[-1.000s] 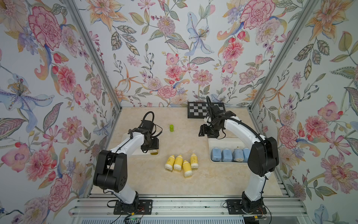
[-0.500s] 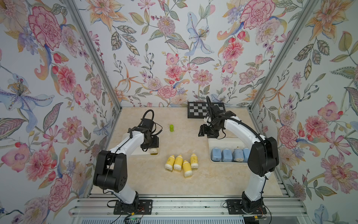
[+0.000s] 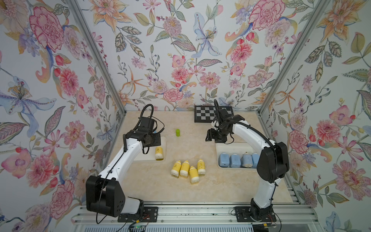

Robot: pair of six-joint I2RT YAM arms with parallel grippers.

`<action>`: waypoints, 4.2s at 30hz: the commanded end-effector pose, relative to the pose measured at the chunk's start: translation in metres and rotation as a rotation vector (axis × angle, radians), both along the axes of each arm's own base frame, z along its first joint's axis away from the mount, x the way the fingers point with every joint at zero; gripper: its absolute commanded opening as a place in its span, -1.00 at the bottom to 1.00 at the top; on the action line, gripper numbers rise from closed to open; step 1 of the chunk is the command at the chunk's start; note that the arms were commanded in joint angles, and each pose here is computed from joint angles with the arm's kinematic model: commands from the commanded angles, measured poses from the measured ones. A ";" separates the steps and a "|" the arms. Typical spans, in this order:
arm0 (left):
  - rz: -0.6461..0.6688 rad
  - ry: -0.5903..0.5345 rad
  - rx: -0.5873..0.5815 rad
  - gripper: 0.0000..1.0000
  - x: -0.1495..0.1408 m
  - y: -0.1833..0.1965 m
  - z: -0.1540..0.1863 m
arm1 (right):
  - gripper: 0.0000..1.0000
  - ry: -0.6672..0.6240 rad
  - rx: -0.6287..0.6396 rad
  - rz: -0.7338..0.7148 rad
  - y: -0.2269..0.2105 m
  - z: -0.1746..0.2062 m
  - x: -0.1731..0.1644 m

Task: Place the pencil sharpeners by color into the storage box
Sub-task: Place the pencil sharpener in the storage box, then pick up the pencil sharpener from the center of the board, then place the pencil sharpener in the storage box.

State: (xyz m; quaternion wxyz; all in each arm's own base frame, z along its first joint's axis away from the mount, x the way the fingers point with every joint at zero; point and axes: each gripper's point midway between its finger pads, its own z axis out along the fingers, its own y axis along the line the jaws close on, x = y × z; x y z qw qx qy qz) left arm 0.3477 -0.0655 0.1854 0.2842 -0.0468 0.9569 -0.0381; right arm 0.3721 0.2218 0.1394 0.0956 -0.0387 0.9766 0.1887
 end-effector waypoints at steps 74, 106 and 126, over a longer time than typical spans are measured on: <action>-0.345 0.325 0.116 -0.11 -0.121 -0.121 -0.101 | 0.37 -0.014 0.017 -0.049 -0.020 0.012 -0.010; -0.042 0.047 0.112 -0.12 -0.064 0.004 0.033 | 0.38 -0.047 0.086 -0.001 0.001 0.027 0.007; 0.031 0.103 0.147 -0.13 -0.019 0.069 -0.004 | 0.41 -0.055 0.088 0.032 0.009 0.023 0.019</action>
